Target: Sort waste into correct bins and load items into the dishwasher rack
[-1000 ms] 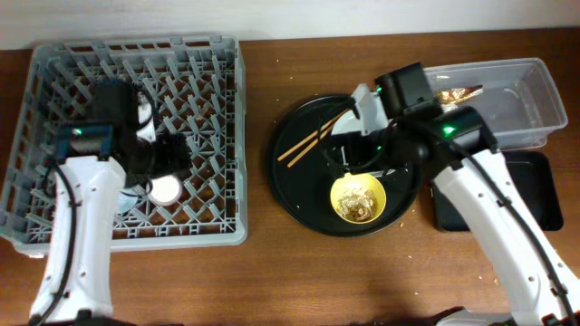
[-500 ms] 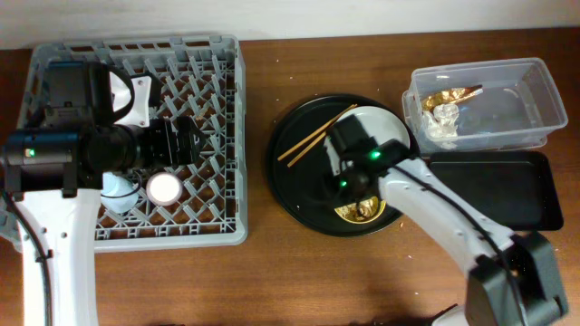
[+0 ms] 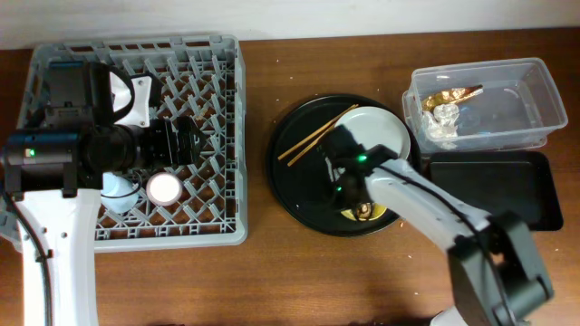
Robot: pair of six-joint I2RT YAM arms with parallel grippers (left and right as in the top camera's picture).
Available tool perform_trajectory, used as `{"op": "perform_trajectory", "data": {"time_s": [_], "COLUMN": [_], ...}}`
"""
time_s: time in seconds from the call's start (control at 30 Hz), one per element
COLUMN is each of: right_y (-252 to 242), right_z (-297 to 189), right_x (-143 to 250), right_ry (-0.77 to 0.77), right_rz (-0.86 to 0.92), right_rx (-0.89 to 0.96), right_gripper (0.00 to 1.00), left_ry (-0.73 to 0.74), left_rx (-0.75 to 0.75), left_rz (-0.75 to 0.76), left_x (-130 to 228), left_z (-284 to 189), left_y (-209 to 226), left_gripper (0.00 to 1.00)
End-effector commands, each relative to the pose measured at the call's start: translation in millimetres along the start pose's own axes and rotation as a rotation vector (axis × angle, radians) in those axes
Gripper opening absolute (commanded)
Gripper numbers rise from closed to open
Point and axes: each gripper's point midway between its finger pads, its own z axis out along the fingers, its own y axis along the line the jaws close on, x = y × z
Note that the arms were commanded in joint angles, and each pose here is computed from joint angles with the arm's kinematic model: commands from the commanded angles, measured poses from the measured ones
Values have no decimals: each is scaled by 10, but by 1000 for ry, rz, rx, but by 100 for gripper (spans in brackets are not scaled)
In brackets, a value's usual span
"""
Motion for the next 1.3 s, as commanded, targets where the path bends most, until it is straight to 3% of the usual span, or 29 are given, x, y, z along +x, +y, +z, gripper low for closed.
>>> {"op": "perform_trajectory", "data": {"time_s": [0.0, 0.13, 0.27, 0.37, 0.53, 0.67, 0.73, 1.13, 1.2, 1.27], "right_y": [-100, -498, -1191, -1585, -1995, -2297, -2343, -2440, -2532, -2444], "right_z": [-599, -1230, -1362, -1499, -1728, -1552, -1686, -1666, -1519, -1667], "right_x": [-222, -389, -432, -431, -224, 49, 121, 188, 186, 160], "right_ry": [-139, -325, -411, -523, -723, -803, -944, -968, -894, -928], "right_rz": [121, 149, 316, 355, 398, 508, 460, 484, 576, 546], "right_rx": [-171, -348, -367, -512, -783, -858, -975, -953, -909, -1000], "right_gripper": [4, 4, 4, 4, 4, 4, 4, 4, 4, 4], "left_ry": [-22, -22, -22, -22, -22, -22, -22, -22, -22, -22], "left_rx": [17, 17, 17, 17, 17, 17, 17, 17, 17, 17], "left_rz": [25, 25, 25, 25, 25, 25, 25, 25, 25, 25], "left_x": [-33, -32, -32, -32, -32, -32, -32, -32, -32, -33], "left_z": [-63, -63, -63, -63, -63, -63, -63, -63, -63, -63], "left_y": [-53, -53, -53, -53, -53, -53, -53, -53, -53, -53], "left_gripper": [99, 99, 99, 99, 99, 99, 99, 99, 99, 99]}}
